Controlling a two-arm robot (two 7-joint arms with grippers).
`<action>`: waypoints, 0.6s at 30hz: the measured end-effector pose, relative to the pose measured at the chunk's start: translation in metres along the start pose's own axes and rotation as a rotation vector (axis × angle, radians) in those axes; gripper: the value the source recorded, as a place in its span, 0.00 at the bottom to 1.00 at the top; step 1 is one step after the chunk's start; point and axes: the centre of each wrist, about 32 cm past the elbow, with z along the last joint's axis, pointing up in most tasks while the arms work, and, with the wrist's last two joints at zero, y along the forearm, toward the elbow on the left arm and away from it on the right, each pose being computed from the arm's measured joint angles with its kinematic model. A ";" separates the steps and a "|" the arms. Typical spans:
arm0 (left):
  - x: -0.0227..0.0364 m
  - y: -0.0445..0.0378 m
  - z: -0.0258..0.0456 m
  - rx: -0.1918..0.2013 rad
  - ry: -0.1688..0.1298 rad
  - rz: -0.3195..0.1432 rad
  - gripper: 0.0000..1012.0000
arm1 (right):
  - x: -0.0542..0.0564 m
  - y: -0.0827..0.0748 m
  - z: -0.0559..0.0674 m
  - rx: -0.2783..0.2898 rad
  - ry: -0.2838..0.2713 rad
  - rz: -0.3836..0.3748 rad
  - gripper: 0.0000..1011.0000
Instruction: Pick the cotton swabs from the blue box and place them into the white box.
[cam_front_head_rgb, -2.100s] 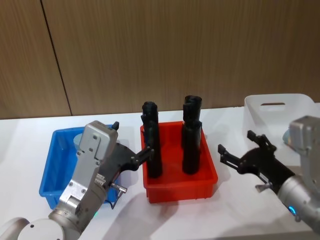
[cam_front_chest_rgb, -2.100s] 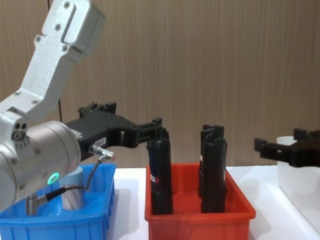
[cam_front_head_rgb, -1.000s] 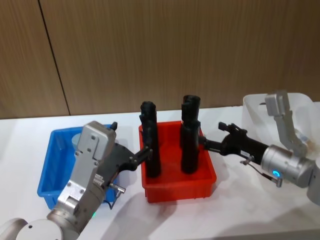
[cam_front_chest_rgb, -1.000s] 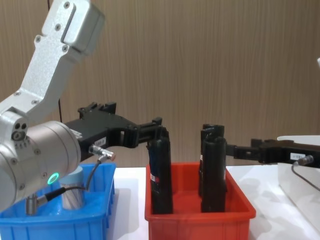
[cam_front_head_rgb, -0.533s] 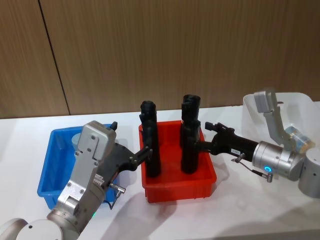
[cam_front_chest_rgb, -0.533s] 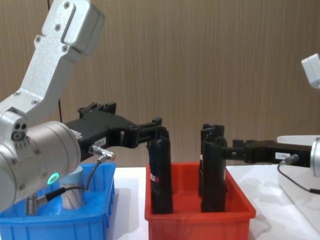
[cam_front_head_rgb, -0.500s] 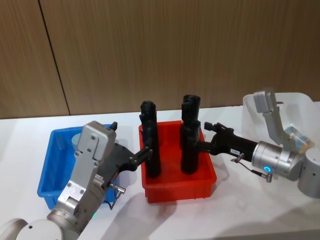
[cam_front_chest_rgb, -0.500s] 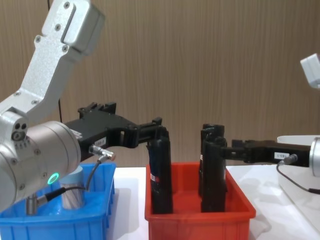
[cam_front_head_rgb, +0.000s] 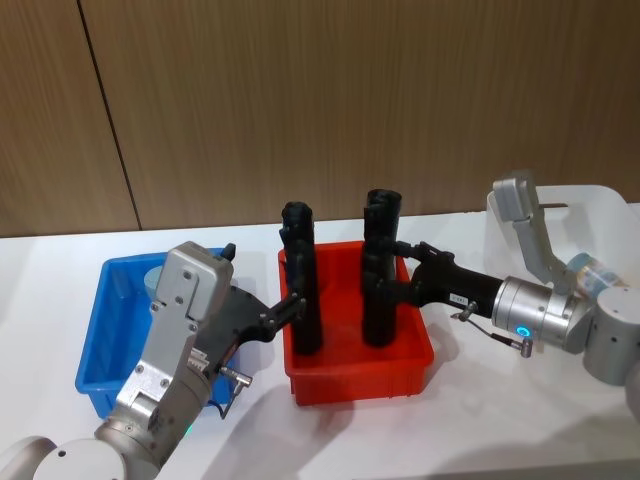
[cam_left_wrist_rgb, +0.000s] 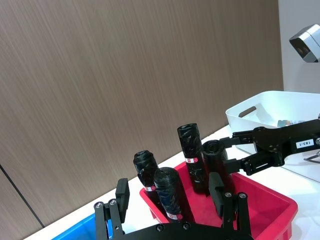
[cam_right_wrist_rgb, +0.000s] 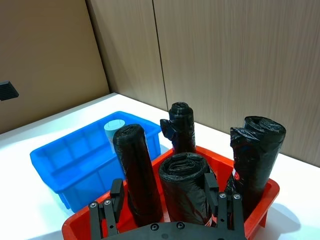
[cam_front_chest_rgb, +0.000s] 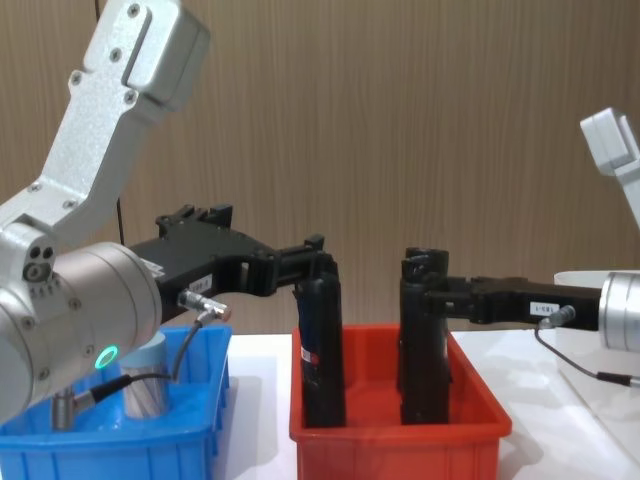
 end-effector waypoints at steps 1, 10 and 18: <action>0.0000 0.0000 0.0000 0.000 0.000 0.000 0.99 | 0.000 0.001 0.000 0.000 -0.002 0.002 0.99; 0.0000 0.0000 0.0000 0.000 0.000 0.000 0.99 | 0.003 0.006 0.000 0.004 -0.011 0.012 0.99; 0.0000 0.0000 0.0000 0.000 0.000 0.000 0.99 | 0.007 0.010 -0.001 0.003 -0.016 0.004 0.99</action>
